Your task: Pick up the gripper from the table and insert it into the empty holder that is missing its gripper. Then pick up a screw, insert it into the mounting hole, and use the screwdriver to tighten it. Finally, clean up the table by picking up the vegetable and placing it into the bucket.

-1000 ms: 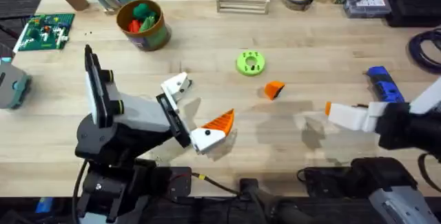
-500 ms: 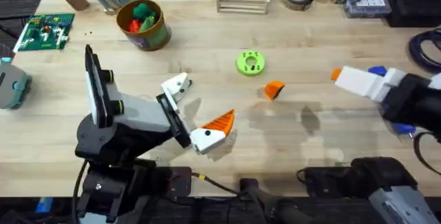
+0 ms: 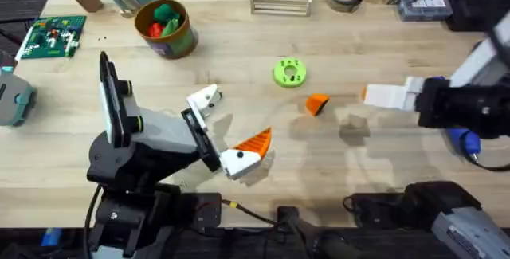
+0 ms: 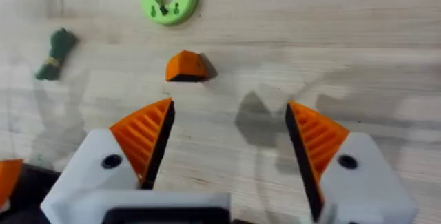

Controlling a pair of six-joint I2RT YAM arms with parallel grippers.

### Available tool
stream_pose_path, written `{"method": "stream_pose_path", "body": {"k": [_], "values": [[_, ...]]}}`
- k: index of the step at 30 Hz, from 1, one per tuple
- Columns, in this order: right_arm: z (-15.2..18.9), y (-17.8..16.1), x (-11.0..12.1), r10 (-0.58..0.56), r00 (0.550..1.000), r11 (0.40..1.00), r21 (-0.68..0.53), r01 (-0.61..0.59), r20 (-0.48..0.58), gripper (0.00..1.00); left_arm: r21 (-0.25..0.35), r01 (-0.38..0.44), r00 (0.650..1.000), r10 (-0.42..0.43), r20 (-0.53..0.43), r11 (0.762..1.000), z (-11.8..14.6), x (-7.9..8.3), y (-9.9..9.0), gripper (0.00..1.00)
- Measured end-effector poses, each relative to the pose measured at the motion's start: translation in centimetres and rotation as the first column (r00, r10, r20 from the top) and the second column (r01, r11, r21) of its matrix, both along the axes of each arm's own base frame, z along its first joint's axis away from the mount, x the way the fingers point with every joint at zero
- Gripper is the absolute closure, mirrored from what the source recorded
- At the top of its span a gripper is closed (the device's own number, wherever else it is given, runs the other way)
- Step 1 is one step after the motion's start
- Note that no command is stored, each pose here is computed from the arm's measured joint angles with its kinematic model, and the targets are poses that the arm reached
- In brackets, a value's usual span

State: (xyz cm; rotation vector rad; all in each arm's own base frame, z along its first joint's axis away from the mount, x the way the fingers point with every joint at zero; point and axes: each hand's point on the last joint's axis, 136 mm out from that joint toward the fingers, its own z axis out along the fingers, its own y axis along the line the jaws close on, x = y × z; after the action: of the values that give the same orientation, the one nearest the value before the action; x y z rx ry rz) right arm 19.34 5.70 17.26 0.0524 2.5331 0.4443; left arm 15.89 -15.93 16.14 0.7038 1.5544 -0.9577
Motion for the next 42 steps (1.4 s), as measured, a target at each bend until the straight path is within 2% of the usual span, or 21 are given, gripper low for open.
{"method": "stream_pose_path", "body": {"k": [4, 8, 15, 19, 26, 34, 39, 42], "values": [[-1.0, 0.1, -0.5, 0.049, 0.998, 0.997, -0.065, -0.052, -0.047, 0.028, 0.0, 0.0, 1.0, 0.0, 0.0, 1.0, 0.0, 0.0, 0.0, 0.007], [-1.2, 0.9, -0.7, 0.118, 0.992, 0.987, -0.107, -0.122, -0.049, 0.028, 0.0, 0.0, 1.0, 0.0, 0.0, 1.0, 0.0, 0.0, 0.0, 0.007], [-2.7, 3.4, -1.3, 0.273, 0.955, 0.938, -0.187, -0.291, -0.119, 0.028, 0.0, 0.001, 1.0, -0.001, 0.0, 1.0, 0.0, 0.0, 0.0, 0.007], [-3.3, 4.6, -1.0, 0.331, 0.935, 0.91, -0.219, -0.353, -0.13, 0.028, 0.0, 0.001, 1.0, -0.001, -0.001, 1.0, 0.0, 0.0, 0.0, 0.007], [-3.4, 6.5, 1.7, 0.343, 0.937, 0.912, -0.215, -0.35, -0.073, 0.028, 0.0, 0.003, 1.0, -0.003, 0.0, 1.0, 0.0, 0.0, 0.0, 0.007], [-6.1, 7.1, 3.0, 0.338, 0.928, 0.903, -0.224, -0.367, -0.16, 0.028, 0.0, 0.003, 1.0, -0.003, -0.001, 1.0, 0.0, 0.0, 0.0, 0.007], [-6.5, 8.1, 4.3, 0.35, 0.927, 0.901, -0.222, -0.372, -0.134, 0.035, 0.0, 0.003, 1.0, -0.003, 0.0, 1.0, 0.0, -0.1, 0.0, 0.007], [-6.5, 8.5, 4.1, 0.367, 0.921, 0.894, -0.223, -0.388, -0.131, 0.062, 0.0, 0.003, 1.0, -0.003, -0.001, 1.0, 0.0, 0.0, 0.0, 0.007]]}}
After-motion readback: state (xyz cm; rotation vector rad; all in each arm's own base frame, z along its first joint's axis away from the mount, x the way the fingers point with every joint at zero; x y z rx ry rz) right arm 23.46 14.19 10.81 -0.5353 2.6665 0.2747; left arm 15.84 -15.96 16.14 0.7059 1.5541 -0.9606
